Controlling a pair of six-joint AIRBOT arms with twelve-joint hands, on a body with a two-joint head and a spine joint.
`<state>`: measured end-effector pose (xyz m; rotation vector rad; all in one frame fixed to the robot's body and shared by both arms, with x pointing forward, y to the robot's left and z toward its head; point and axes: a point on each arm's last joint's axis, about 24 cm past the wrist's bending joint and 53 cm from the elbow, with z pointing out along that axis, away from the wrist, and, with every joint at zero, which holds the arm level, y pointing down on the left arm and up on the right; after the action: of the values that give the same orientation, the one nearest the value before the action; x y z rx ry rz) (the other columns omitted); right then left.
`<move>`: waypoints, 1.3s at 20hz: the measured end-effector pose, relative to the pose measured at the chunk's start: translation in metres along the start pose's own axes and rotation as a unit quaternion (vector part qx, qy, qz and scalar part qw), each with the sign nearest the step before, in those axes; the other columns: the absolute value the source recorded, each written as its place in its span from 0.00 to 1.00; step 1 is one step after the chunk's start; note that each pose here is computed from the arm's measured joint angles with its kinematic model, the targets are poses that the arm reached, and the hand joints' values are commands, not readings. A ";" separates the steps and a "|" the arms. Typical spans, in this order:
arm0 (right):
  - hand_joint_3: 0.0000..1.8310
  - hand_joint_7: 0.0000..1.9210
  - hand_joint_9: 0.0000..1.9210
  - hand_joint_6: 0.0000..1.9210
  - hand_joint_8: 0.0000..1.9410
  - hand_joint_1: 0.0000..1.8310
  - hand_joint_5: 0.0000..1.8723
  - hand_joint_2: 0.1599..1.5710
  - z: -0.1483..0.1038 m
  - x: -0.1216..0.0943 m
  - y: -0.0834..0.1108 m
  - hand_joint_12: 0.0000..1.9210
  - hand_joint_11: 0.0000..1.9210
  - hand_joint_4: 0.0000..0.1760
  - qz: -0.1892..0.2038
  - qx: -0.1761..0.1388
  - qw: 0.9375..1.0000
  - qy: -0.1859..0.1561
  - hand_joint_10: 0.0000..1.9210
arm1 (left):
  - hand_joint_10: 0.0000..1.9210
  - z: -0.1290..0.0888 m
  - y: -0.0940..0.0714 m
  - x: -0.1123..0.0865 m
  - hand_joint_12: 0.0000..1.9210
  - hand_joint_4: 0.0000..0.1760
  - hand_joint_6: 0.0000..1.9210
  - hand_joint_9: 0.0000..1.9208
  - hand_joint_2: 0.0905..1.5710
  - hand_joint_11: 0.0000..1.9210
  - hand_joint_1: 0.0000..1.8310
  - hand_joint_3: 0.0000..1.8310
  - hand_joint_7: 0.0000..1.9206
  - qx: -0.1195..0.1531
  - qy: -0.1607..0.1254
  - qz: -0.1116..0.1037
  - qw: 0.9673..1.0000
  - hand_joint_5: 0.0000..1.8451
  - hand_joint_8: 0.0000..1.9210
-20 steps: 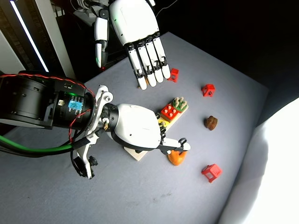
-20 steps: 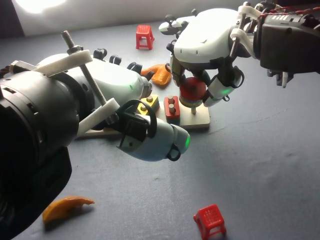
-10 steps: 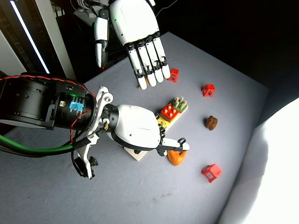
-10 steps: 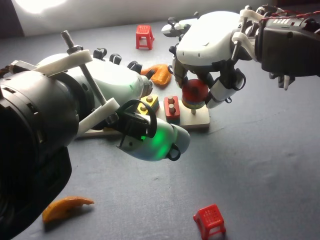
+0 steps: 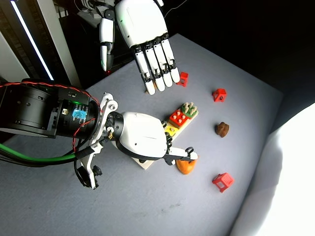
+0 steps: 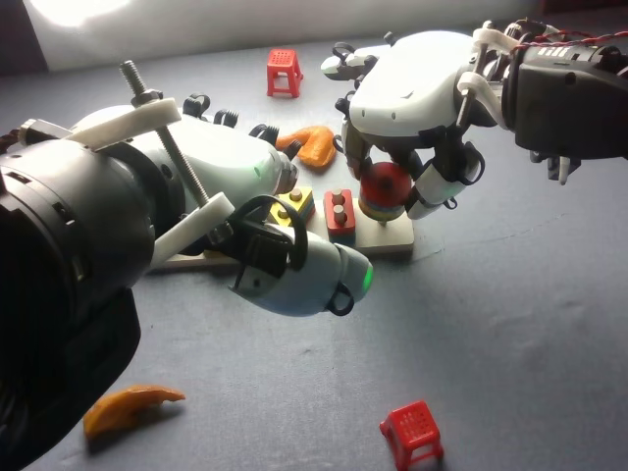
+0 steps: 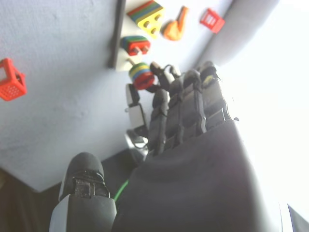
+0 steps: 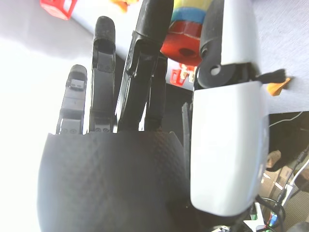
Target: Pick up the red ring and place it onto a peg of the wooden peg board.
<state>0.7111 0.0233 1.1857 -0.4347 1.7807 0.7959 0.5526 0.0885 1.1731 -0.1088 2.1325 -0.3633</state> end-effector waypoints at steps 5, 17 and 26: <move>0.01 0.70 0.35 0.47 0.22 0.70 0.53 0.62 0.003 0.006 -0.004 0.00 0.00 0.00 -0.003 0.004 1.000 0.001 0.00 | 0.00 0.000 0.000 0.000 0.00 0.00 0.00 0.02 0.73 0.00 0.00 0.00 0.05 0.001 0.000 0.000 1.000 0.08 0.00; 0.00 0.52 0.43 0.04 0.00 0.60 0.45 0.49 0.010 0.011 -0.014 0.85 0.11 0.00 -0.007 0.015 1.000 0.003 0.07 | 0.00 0.000 0.000 0.000 0.01 0.00 0.00 0.04 0.73 0.01 0.00 0.00 0.06 -0.001 0.000 0.000 1.000 0.09 0.00; 0.00 0.49 0.37 0.01 0.00 0.57 0.44 0.49 -0.037 0.006 -0.028 0.84 0.03 0.00 -0.001 0.026 1.000 -0.004 0.05 | 0.00 -0.001 -0.001 0.001 0.01 0.00 0.00 0.02 0.73 0.00 0.00 0.00 0.04 0.002 0.001 0.003 1.000 0.08 0.00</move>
<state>0.7017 -0.0221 1.1780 -0.3976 1.7888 0.7471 0.5506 0.0872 1.1731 -0.0995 2.1333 -0.3629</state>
